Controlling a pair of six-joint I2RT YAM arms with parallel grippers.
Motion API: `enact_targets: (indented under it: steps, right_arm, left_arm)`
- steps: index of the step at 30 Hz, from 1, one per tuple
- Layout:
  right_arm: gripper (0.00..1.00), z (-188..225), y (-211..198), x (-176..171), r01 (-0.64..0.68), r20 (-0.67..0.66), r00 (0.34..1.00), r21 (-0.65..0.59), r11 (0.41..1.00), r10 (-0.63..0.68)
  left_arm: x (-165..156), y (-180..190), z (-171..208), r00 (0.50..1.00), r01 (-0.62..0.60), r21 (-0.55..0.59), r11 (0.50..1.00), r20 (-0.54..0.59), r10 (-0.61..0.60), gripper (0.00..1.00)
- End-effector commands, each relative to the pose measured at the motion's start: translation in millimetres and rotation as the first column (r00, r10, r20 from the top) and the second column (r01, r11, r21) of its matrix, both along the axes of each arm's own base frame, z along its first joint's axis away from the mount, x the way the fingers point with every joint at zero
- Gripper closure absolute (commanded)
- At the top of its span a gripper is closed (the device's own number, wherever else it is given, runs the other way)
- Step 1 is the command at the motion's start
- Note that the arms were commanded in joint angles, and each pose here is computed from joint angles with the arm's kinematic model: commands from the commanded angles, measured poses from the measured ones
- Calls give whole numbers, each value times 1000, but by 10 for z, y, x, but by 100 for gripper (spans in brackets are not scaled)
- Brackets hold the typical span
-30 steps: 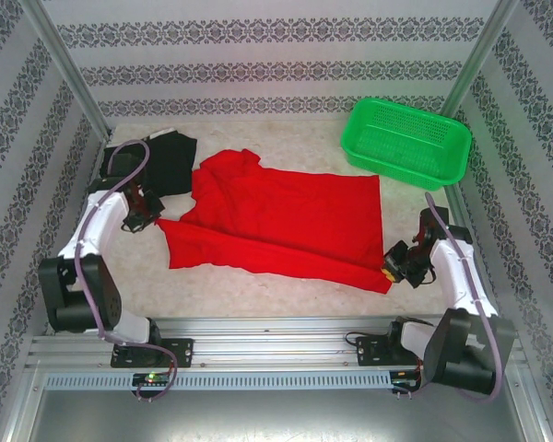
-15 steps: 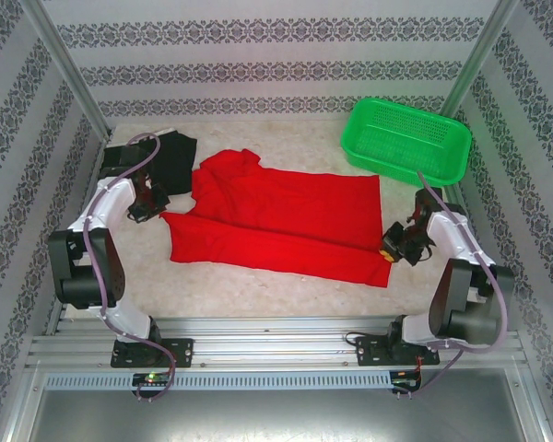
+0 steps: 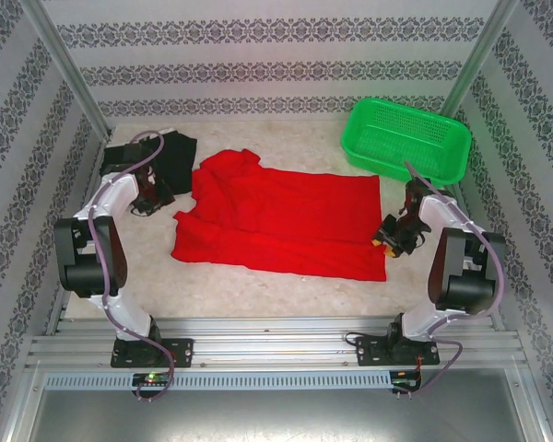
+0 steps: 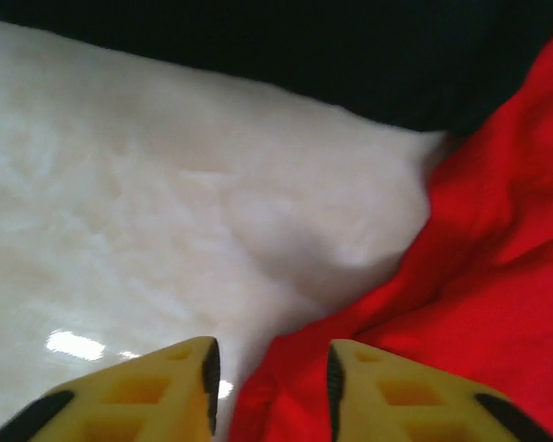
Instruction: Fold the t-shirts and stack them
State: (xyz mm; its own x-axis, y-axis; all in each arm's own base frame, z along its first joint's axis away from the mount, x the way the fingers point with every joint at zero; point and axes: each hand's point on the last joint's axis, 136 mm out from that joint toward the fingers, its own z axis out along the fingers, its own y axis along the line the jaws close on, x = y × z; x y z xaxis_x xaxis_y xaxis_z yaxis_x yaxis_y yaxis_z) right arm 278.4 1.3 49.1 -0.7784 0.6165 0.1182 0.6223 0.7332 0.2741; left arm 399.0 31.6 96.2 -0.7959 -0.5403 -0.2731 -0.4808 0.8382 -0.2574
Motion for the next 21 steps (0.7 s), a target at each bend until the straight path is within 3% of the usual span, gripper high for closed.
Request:
enact_targets:
  steps: [1, 2, 3, 5, 8, 12, 17, 21]
  right_arm:
    - [45, 199, -197, 268, 17, 95, 995, -60, 998, -11]
    - [42, 292, -234, 318, 24, 123, 992, -56, 998, -17]
    - [40, 401, -266, 341, 27, 147, 989, -56, 998, -19]
    - [37, 594, -271, 275, 24, 167, 986, -58, 998, -13]
    - [36, 771, -108, 0, 33, 164, 986, -5, 999, -31]
    - [36, 673, 104, -440, 99, 137, 985, 61, 993, -106]
    - [39, 368, 217, -599, 119, 97, 987, 112, 987, -130]
    - [41, 181, 223, -545, 101, 79, 991, 112, 989, -110]
  left_arm:
    - [312, -148, 414, 990, 20, -95, 995, 144, -7, 53]
    - [263, -180, 493, 990, 20, -113, 993, 141, -4, 51]
    - [177, -215, 566, 991, 24, -127, 992, 137, -7, 37]
    - [-94, -303, 672, 993, 18, -167, 986, 115, 1, 30]
    - [-646, -430, 640, 1000, -2, -207, 978, 17, 5, 29]
    - [-1242, -509, 326, 991, -77, -225, 971, -121, 51, 33]
    - [-1309, -554, 29, 983, -120, -222, 968, -160, 85, 37]
    - [-1060, -611, -144, 986, -135, -262, 956, -129, 104, 41]
